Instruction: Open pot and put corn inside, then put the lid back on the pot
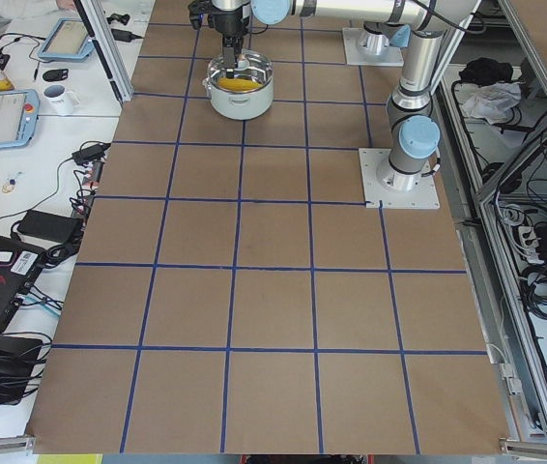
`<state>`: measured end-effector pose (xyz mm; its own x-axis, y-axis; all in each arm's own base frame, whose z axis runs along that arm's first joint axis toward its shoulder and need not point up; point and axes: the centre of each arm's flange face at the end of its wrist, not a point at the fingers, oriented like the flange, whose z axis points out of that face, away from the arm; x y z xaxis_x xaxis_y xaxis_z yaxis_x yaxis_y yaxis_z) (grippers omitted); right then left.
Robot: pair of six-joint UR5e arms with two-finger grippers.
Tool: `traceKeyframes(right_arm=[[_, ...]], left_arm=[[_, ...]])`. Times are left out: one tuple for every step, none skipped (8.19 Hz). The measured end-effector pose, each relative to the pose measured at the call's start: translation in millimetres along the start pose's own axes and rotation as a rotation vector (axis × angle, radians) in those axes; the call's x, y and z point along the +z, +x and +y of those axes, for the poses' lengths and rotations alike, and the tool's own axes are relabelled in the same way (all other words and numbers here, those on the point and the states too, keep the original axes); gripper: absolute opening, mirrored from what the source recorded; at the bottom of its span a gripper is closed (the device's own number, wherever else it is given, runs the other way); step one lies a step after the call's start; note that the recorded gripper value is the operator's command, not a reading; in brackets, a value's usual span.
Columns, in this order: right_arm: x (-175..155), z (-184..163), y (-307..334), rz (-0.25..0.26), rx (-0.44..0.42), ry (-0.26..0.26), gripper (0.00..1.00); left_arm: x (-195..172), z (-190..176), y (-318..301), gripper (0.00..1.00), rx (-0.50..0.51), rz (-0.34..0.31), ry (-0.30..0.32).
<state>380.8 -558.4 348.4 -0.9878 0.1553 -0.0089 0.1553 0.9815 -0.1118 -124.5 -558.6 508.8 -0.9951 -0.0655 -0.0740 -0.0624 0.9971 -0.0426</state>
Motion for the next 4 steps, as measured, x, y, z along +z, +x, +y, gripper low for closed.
traceKeyframes(right_arm=[[0.3, 0.0, 0.1, 0.0, 0.0, 0.0, 0.27], [0.7, -0.2, 0.0, 0.0, 0.0, 0.0, 0.27], [0.8, -0.4, -0.1, -0.001, 0.0, 0.001, 0.35], [0.9, -0.5, -0.1, -0.001, -0.001, 0.002, 0.46]], left_arm=[[-0.8, 1.1, 1.9, 1.0, 0.0, 0.022, -0.003], [-2.9, 2.9, 3.3, 1.0, 0.001, 0.039, -0.002], [-6.3, 6.1, 3.8, 1.0, 0.003, 0.049, 0.002], [-5.9, 9.2, 4.3, 1.0, 0.006, 0.053, -0.002]])
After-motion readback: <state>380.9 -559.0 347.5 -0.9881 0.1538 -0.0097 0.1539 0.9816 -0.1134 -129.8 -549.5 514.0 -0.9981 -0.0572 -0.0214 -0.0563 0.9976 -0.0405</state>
